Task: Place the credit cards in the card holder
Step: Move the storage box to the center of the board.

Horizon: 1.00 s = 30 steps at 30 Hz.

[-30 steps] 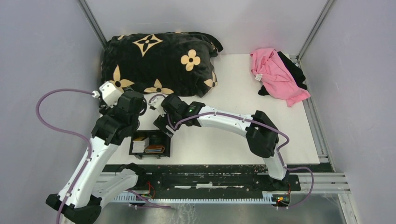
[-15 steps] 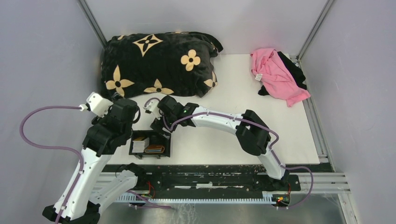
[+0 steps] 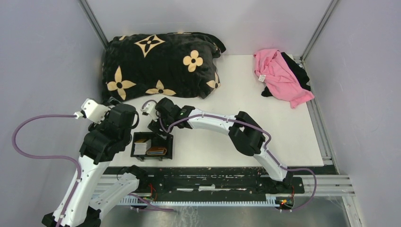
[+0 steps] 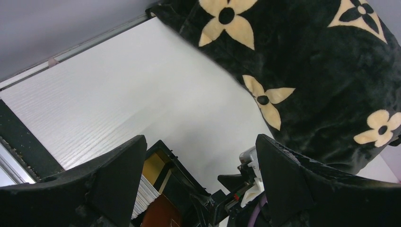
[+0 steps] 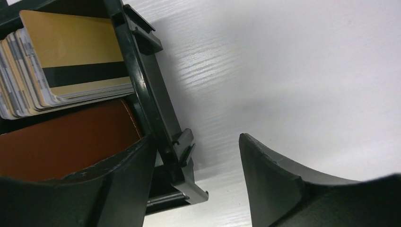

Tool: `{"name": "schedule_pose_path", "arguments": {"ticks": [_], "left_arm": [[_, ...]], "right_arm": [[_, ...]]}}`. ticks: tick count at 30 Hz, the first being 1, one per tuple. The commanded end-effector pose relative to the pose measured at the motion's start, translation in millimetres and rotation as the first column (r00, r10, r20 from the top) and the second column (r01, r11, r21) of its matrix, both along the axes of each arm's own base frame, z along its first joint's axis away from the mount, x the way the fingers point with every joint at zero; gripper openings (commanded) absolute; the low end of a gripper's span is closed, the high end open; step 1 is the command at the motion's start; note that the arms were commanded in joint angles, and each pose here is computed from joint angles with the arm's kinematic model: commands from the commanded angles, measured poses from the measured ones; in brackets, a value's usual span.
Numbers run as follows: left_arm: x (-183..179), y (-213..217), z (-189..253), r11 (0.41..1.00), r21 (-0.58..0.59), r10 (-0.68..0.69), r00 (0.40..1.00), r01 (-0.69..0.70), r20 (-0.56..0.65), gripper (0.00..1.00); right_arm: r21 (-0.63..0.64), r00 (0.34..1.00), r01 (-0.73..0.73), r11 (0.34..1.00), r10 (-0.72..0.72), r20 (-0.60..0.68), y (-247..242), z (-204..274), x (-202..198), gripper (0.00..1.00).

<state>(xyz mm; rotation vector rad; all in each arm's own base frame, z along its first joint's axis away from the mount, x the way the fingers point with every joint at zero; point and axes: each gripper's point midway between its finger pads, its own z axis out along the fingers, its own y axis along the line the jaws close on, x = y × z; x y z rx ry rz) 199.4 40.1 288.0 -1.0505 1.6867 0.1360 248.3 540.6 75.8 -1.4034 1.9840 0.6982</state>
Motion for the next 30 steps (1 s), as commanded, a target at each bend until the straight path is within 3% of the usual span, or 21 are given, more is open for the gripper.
{"name": "schedule_pose_path", "arguments": {"ticks": [1, 5, 13, 20, 30], "left_arm": [[-1, 11, 19, 0.998, 0.001, 0.069, 0.995, -0.069, 0.072, 0.92], [0, 11, 16, 0.997, 0.004, 0.072, 0.995, -0.072, 0.067, 0.92], [2, 10, 13, 0.997, 0.012, 0.074, 0.995, -0.075, 0.061, 0.92], [7, 8, 4, 0.997, 0.027, 0.066, 0.997, -0.067, 0.046, 0.92], [23, -3, -26, 0.997, 0.080, 0.012, 0.999, -0.009, -0.038, 0.92]], "right_arm": [[0.062, 0.999, -0.031, 0.998, 0.030, 0.018, 18, 11, 2, 0.67], [0.057, 1.000, -0.024, 0.998, 0.024, 0.002, 15, 6, 5, 0.49], [0.065, 1.000, 0.015, 0.998, -0.014, -0.007, 2, 7, 18, 0.35], [0.065, 0.998, 0.064, 0.996, -0.064, -0.008, -18, 12, 37, 0.29], [0.049, 0.986, 0.166, 0.985, -0.167, 0.005, -57, 15, 73, 0.28]]}}
